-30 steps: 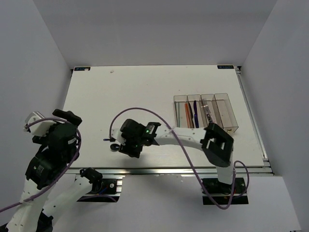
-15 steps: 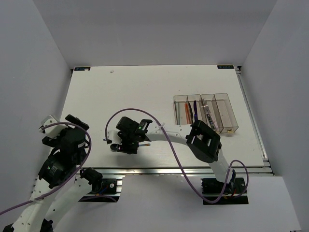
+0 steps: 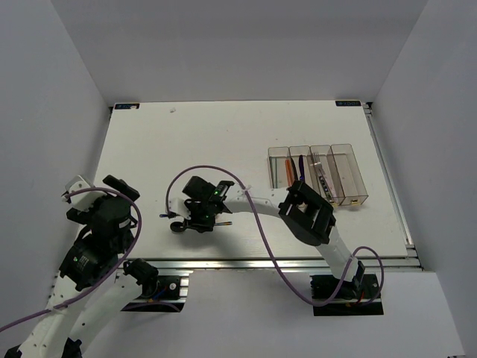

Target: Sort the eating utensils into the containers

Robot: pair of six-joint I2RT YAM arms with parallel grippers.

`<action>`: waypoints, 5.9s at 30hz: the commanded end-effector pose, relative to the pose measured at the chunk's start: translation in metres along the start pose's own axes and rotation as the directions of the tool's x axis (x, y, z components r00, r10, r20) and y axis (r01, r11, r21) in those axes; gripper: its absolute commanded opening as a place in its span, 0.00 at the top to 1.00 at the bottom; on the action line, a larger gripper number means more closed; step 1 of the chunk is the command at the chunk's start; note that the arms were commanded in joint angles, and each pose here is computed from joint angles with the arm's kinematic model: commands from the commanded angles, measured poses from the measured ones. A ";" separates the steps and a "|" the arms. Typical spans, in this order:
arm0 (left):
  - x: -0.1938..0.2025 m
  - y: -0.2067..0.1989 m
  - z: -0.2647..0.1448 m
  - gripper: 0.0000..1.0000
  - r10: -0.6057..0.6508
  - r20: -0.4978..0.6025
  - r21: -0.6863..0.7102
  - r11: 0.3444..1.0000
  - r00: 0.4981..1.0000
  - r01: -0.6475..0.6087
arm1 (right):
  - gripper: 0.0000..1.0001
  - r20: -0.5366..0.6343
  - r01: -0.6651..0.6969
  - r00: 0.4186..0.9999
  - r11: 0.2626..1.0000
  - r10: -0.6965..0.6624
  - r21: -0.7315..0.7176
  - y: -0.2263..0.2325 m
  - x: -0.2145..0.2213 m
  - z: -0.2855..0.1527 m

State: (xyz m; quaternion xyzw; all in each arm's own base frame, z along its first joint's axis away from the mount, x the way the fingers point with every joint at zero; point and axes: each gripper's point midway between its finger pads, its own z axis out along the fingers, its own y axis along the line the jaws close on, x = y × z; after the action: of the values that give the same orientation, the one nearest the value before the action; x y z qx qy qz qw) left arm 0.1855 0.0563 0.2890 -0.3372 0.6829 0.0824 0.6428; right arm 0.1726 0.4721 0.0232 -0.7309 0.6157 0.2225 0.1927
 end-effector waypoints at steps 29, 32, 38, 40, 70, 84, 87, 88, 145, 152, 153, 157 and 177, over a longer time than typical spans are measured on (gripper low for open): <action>0.003 -0.003 0.000 0.02 0.009 -0.005 0.025 1.000 1.000 -0.009 | 1.00 0.574 -0.561 0.711 0.820 0.405 0.115 -0.090 -0.059 -0.180; 0.002 -0.004 0.000 0.02 0.008 -0.006 0.030 1.000 1.000 -0.008 | 1.00 0.611 -0.754 0.604 0.614 0.512 0.232 -0.139 0.019 -0.241; 0.007 -0.012 0.000 0.02 0.024 -0.023 0.064 0.998 0.999 -0.022 | 1.00 0.528 -0.748 0.642 0.302 0.555 0.591 -0.168 0.180 -0.335; 0.011 -0.016 0.001 0.02 0.043 -0.037 0.073 0.997 0.998 -0.040 | 1.00 0.523 -0.771 0.585 0.225 0.620 0.595 -0.172 0.218 -0.349; 0.019 -0.032 -0.008 0.02 0.047 -0.068 0.189 0.981 0.997 -0.033 | 1.00 0.518 -0.671 0.406 -0.139 0.753 0.728 -0.142 0.411 -0.377; 0.029 -0.044 -0.003 0.02 0.121 -0.094 0.183 0.978 0.988 -0.102 | 0.11 0.684 -0.763 0.440 -0.160 0.582 0.627 -0.155 0.344 -0.437; 0.046 -0.063 0.000 0.02 0.155 -0.187 0.154 0.980 0.970 -0.127 | 0.11 0.755 -0.772 0.449 -0.218 0.478 0.597 -0.149 0.311 -0.474; 0.058 -0.073 -0.001 0.02 0.162 -0.239 0.166 0.978 0.957 -0.124 | 0.11 0.762 -0.779 0.455 -0.209 0.461 0.591 -0.149 0.291 -0.471; 0.335 -0.094 -0.017 0.40 -0.503 -0.611 -0.643 0.765 0.611 -0.014 | 0.11 0.870 -0.897 0.416 -0.040 0.264 0.441 -0.097 0.200 -0.450; 0.358 -0.078 -0.027 0.68 -0.550 -0.625 -0.671 0.741 0.553 -0.021 | 0.11 0.872 -0.898 0.418 -0.029 0.253 0.439 -0.095 0.197 -0.451; 0.361 -0.078 -0.028 0.69 -0.554 -0.628 -0.673 0.740 0.546 -0.024 | 0.11 0.873 -0.898 0.418 -0.030 0.251 0.439 -0.095 0.197 -0.451; 0.367 -0.070 -0.028 0.70 -0.532 -0.649 -0.670 0.738 0.544 -0.077 | 0.11 0.873 -0.896 0.423 -0.033 0.243 0.444 -0.093 0.196 -0.454; 0.345 -0.047 -0.021 0.44 -0.416 -0.688 -0.636 0.740 0.594 -0.218 | 0.11 0.875 -0.890 0.435 -0.048 0.211 0.454 -0.089 0.196 -0.463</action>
State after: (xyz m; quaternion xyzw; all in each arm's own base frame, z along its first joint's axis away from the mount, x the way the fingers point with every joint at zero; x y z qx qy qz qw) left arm 0.2698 -0.1661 0.0135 -0.6158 0.7765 -0.0388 0.1277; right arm 0.3276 0.0709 0.2793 -0.0096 0.7974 0.0875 0.5970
